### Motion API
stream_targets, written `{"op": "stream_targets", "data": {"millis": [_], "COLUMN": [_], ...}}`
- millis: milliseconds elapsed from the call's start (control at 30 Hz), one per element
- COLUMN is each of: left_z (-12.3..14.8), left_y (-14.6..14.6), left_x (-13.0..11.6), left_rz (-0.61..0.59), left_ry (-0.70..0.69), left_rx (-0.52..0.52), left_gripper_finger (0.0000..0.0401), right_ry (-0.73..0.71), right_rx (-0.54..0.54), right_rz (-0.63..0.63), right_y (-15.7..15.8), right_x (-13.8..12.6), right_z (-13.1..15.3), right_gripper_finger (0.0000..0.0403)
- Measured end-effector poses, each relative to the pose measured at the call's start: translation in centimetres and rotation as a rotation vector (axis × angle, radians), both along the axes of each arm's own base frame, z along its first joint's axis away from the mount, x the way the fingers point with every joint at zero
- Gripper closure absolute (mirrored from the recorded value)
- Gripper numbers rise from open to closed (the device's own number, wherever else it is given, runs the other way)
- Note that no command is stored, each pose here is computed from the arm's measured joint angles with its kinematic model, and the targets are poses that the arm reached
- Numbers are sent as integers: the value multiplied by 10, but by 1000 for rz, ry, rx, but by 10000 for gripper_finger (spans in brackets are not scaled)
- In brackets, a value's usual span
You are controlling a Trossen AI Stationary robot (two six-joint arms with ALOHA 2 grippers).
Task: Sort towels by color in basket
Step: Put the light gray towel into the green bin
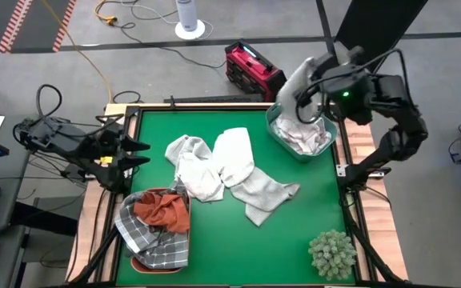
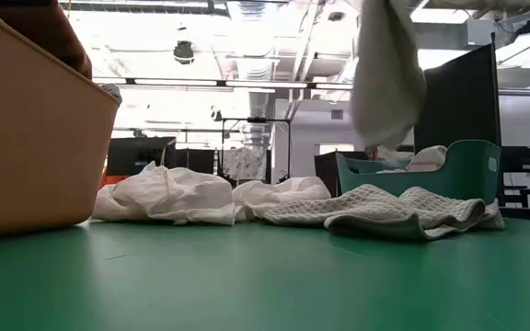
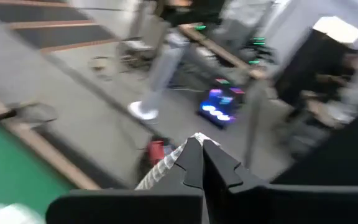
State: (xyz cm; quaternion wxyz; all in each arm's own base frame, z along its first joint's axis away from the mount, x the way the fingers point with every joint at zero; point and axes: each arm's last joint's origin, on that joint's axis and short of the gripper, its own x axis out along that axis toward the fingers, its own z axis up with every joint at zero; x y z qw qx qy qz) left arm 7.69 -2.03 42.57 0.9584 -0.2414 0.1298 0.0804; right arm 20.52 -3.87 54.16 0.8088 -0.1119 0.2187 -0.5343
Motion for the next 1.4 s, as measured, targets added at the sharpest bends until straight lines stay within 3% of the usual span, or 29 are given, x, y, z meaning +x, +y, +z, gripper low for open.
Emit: {"op": "stream_targets", "data": {"millis": [100, 200, 300, 400, 500, 667, 833, 1000, 1200, 1400], "left_z": [6, 8, 7, 3, 2, 10, 16, 20, 17, 11], "left_y": [-3, -8, -12, -15, -18, -19, -19, -14, -9, -6], "left_x": [10, 22, 36, 51, 66, 78, 76, 62, 46, 36], "left_rz": [2, -25, -50, -71, -92, -113, -106, -92, -76, -57], "left_ry": [-47, -62, -40, -5, -5, -96, -155, -183, -149, -89], "left_rx": [28, 50, 80, 101, 118, 141, 117, 48, -29, -83], "left_gripper_finger": [159, 159, 159, 159, 159, 159, 159, 159, 159, 159], "right_ry": [-3, -27, -97, -72, -11, 102, 281, 353, 475, 402], "right_rx": [-57, -45, 56, 188, 324, 411, 580, 743, 879, 1174], "right_rz": [-84, -68, 18, 36, -22, -99, -206, -203, -346, -225], "right_y": [-3, -10, -15, -19, -26, -52, -87, -112, -146, -166], "right_x": [-14, -27, -29, -24, -13, 15, 42, 61, 55, 53], "right_z": [7, 13, 11, -3, -24, -63, -126, -178, -228, -264], "right_gripper_finger": [385, 384, 384, 384, 384, 383, 383, 383, 382, 365]}}
